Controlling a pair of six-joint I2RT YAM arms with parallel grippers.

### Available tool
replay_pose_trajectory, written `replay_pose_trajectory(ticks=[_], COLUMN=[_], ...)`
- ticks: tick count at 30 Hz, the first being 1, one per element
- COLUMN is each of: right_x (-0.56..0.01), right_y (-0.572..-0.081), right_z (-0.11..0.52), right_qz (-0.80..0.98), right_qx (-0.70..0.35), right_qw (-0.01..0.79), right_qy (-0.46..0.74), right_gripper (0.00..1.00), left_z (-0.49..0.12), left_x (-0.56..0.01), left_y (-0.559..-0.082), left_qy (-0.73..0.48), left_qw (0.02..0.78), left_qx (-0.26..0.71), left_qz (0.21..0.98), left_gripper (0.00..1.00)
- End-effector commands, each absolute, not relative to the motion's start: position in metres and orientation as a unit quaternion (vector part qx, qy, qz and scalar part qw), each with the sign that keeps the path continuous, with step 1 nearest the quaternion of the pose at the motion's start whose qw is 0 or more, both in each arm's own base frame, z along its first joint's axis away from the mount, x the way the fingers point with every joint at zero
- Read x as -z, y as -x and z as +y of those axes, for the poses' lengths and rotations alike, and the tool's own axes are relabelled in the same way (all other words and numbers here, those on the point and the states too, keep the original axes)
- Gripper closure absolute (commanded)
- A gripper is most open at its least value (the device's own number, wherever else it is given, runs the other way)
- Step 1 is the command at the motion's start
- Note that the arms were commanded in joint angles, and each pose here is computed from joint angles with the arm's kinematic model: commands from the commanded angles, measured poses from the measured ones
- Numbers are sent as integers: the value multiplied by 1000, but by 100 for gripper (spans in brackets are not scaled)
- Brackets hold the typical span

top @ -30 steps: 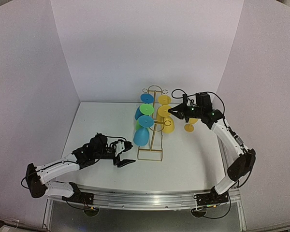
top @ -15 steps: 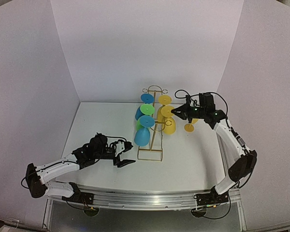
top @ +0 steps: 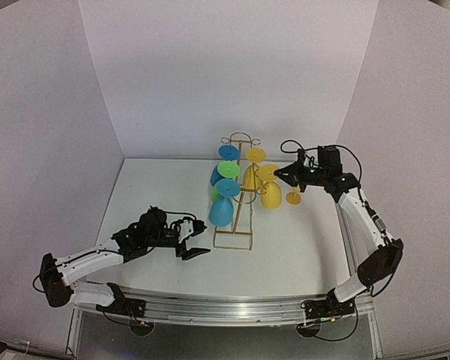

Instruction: Take the wine glass off the wine glass rack

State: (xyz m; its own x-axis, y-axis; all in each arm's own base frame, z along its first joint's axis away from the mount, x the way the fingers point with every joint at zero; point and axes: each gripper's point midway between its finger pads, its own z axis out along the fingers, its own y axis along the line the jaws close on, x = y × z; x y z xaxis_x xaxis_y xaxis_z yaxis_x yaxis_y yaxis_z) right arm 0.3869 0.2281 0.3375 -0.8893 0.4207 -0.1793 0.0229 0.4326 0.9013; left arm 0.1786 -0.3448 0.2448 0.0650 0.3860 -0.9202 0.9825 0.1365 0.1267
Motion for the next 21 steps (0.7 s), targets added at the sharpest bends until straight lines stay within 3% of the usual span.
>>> replay_pose_trajectory(ticks=[1, 13, 21], right_x=[-346, -449, -471], right_y=[-379, -330, -276], right_z=[214, 193, 234], right_qz=[825, 789, 742], right_qx=[-503, -440, -415], right_qw=[211, 426, 471], right_qy=[-146, 35, 237], right_gripper=[100, 100, 100], left_z=[-343, -339, -351], left_x=[-272, -340, -439], left_y=[-177, -195, -179], left_qy=[-571, -519, -505], left_qw=[484, 475, 445], left_qx=[329, 374, 470], left_qz=[576, 604, 571], left_gripper=[21, 24, 29])
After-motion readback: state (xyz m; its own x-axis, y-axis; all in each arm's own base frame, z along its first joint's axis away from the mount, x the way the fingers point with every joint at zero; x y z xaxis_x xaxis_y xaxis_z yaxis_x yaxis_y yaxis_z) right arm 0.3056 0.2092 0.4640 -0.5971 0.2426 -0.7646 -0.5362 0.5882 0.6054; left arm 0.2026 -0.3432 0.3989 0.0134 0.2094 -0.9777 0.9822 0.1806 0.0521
